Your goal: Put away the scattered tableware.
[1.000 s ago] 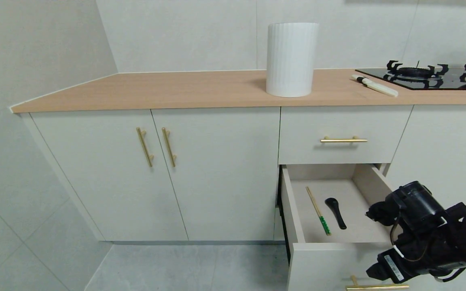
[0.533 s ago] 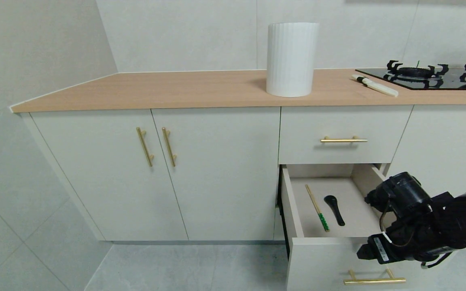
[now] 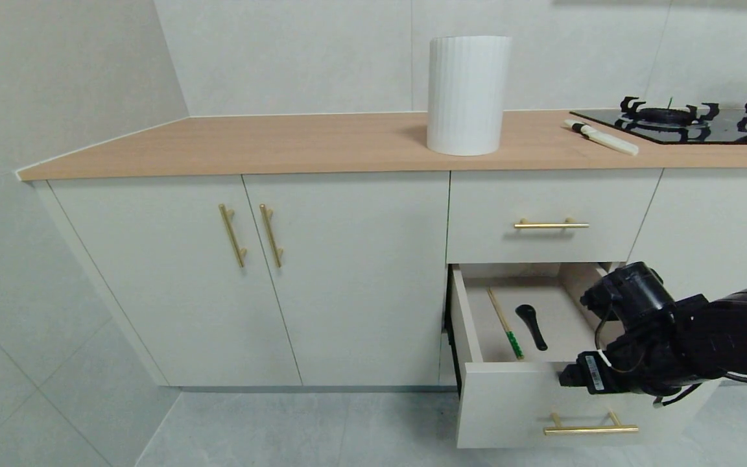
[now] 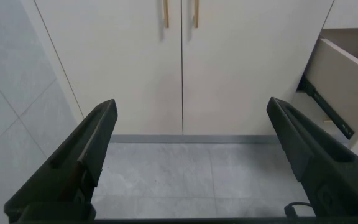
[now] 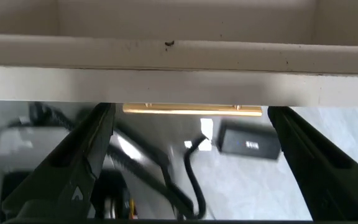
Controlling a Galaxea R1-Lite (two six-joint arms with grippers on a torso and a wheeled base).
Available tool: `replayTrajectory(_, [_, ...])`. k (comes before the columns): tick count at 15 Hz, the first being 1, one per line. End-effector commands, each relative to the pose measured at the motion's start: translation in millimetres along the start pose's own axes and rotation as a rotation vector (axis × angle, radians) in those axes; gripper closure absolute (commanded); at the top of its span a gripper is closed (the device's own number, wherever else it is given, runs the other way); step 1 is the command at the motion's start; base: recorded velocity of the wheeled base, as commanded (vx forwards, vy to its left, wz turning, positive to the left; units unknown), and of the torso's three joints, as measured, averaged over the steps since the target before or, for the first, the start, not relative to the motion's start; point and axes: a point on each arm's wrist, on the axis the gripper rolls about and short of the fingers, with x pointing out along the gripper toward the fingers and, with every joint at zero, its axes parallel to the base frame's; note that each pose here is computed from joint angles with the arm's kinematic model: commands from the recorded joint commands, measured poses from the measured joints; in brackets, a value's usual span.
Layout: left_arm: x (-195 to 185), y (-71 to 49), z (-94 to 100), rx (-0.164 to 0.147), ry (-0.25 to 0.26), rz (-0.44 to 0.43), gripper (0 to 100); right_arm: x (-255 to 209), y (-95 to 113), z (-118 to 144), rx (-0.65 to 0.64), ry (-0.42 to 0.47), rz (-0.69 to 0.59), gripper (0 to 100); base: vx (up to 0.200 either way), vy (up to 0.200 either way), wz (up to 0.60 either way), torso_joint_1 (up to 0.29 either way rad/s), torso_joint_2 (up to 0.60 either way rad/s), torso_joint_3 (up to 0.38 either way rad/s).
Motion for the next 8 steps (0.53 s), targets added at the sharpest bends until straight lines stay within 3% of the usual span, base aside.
replayTrajectory(1, [0.1,0.0,0.1,0.000,0.001,0.001,0,6.4,-1.0,0.5,0.007,0.002,-0.004,0,0.000,0.000,0.00,0.000,0.00,0.000])
replayTrajectory(8, [0.1,0.0,0.1,0.000,0.001,0.001,0,35.4,-3.6,14.1,0.054,-0.096,0.000,0,0.000,0.000,0.00,0.000,0.00,0.000])
